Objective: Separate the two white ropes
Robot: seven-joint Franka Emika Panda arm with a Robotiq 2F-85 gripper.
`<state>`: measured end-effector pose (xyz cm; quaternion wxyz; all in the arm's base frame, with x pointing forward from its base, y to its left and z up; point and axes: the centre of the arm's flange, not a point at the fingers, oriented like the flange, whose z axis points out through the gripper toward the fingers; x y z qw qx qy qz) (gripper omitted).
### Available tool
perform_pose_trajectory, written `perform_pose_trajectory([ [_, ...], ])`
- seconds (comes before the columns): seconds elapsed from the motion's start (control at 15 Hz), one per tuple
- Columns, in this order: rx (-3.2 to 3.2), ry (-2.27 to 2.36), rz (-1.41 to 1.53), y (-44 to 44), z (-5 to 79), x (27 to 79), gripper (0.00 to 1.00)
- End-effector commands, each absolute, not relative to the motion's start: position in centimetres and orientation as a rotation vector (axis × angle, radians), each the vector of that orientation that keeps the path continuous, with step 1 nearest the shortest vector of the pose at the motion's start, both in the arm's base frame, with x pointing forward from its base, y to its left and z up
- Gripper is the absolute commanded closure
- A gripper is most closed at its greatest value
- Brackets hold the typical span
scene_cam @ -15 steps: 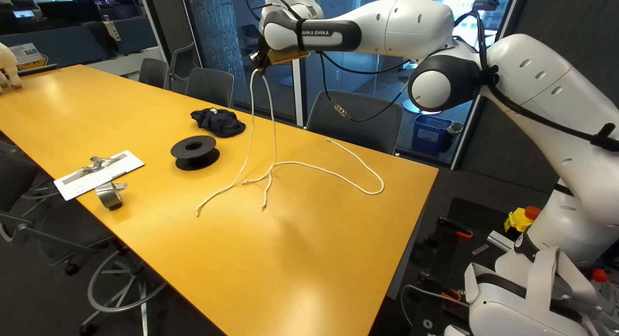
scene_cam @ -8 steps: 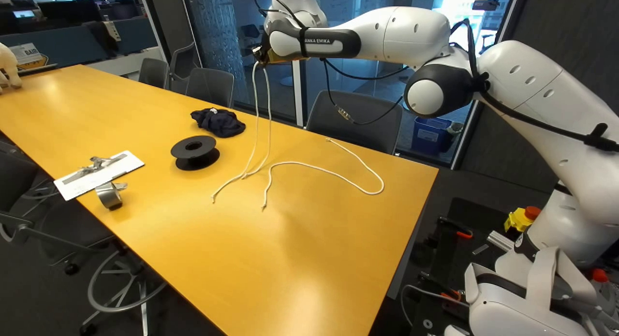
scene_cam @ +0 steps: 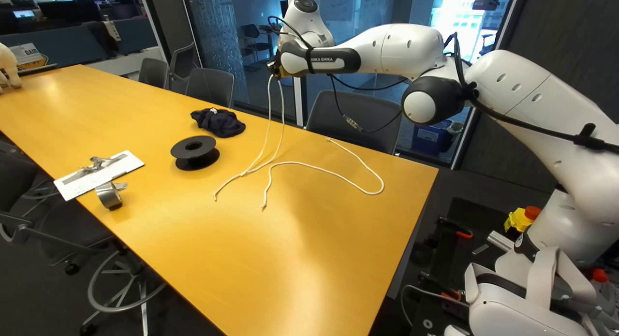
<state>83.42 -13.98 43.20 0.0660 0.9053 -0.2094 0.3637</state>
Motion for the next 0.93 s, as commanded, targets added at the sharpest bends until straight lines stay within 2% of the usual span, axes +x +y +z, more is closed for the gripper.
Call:
perform_pose_trajectory([
  [0.0, 2.782, -0.695, 1.024, -17.2, 42.4, 88.8, 0.99],
  [0.87, 2.938, -0.797, 0.612, -20.9, 30.0, 86.6, 0.99],
])
